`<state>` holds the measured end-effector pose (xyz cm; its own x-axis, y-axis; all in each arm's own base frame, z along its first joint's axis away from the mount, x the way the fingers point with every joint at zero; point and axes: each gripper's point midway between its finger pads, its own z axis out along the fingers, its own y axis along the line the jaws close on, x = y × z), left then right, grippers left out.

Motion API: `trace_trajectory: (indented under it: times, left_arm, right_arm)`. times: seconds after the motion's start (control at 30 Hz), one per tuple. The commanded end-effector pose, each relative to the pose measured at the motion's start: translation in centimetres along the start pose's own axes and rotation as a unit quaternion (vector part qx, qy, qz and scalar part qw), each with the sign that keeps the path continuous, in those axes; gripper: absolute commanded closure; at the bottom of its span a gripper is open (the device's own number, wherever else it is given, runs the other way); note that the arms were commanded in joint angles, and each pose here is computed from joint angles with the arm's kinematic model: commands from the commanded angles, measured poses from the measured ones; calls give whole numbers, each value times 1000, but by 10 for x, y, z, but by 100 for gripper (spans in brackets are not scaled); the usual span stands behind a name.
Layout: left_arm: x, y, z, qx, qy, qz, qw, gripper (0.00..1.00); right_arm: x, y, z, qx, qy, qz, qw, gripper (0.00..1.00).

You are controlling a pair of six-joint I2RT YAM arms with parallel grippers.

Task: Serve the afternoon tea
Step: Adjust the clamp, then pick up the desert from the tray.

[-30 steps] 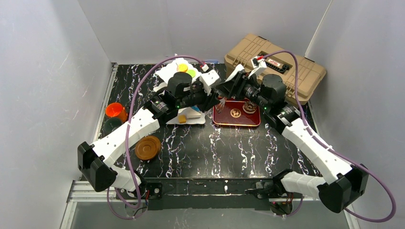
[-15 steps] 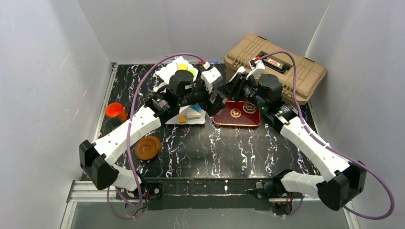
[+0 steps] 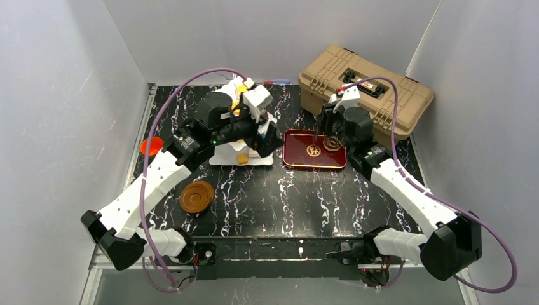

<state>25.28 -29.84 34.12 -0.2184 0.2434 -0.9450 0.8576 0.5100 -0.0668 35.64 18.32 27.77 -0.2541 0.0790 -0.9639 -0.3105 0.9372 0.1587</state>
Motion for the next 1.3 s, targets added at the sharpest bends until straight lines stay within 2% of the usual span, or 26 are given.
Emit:
trace_trajectory:
  times: [0.0, 0.33, 0.63, 0.83, 1.0, 1.17, 1.27]
  left_arm:
    - [2, 9, -25, -7, 7, -59, 998, 2]
    - [13, 8, -39, 5, 7, -71, 997, 2]
    - [16, 13, -45, -11, 13, -77, 997, 2]
    - [6, 20, -50, -25, -3, -67, 997, 2]
    - [-1, 24, -54, -32, -14, -64, 997, 2]
    - [-3, 26, -55, -37, -18, -64, 997, 2]
    - [-3, 28, -54, -38, -19, -63, 997, 2]
  right_arm:
    - [-17, -42, 13, 74, -74, -64, 992, 50]
    - [3, -83, 33, 109, -102, -68, 986, 50]
    - [15, -94, 32, 117, -127, -64, 983, 35]
    - [28, -97, 36, 118, -125, -64, 983, 30]
    - [36, -100, 42, 118, -114, -81, 983, 30]
    - [45, -96, 40, 105, -95, -87, 986, 39]
    - [53, -97, 35, 105, -84, -91, 987, 37]
